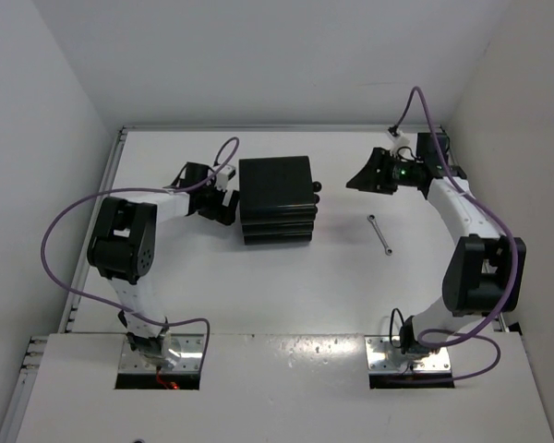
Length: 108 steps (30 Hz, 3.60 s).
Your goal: Sort the tools into containers
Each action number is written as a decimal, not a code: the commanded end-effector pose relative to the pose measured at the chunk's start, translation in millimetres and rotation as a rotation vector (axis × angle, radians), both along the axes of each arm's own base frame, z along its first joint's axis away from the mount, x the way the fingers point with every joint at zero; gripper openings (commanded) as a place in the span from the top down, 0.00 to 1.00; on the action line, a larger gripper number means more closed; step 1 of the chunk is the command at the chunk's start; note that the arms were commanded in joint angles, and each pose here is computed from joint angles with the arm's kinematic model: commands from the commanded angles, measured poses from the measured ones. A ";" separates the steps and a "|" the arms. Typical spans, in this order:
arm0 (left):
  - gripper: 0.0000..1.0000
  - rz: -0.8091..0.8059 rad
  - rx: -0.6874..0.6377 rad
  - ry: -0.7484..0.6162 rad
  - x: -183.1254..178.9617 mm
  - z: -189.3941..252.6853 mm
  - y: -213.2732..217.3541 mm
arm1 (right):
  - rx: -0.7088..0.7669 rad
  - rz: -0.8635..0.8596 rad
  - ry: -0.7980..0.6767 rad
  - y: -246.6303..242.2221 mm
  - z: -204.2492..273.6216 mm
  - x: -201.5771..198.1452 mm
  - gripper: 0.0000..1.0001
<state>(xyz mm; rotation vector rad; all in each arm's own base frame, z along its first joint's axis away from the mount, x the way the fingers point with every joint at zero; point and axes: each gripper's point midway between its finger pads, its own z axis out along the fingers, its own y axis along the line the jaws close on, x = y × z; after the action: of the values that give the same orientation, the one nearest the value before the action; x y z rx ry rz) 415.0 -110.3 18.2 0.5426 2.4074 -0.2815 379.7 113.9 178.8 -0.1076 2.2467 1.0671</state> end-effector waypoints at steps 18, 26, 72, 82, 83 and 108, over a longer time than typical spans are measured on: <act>0.00 0.364 0.155 -0.344 8.2 171.6 105.0 | -0.760 0.222 0.275 -113.4 -103.2 -38.4 0.43; 0.00 0.364 0.073 -0.372 -16.1 183.6 95.6 | -0.835 0.243 0.421 -127.9 -127.5 -39.9 0.44; 0.00 0.377 0.063 -0.396 -29.5 169.6 112.2 | -0.920 0.143 0.557 -114.6 -215.9 -48.8 0.75; 0.00 0.379 0.054 -0.413 -31.0 176.3 113.9 | -0.920 0.156 0.584 -114.7 -217.7 -51.7 0.97; 0.00 0.371 0.047 -0.412 -31.0 176.3 112.0 | -0.911 0.159 0.583 -113.1 -217.7 -51.7 0.99; 0.00 0.359 -0.011 -0.409 -32.0 179.7 102.4 | -0.757 0.166 0.088 -37.7 -2.7 0.3 1.00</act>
<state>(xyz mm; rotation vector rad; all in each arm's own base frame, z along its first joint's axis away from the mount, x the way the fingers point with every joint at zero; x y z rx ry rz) 380.1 -8.2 181.6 0.1531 2.1106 -0.0053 379.8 42.5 135.3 -0.4560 2.7662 0.2002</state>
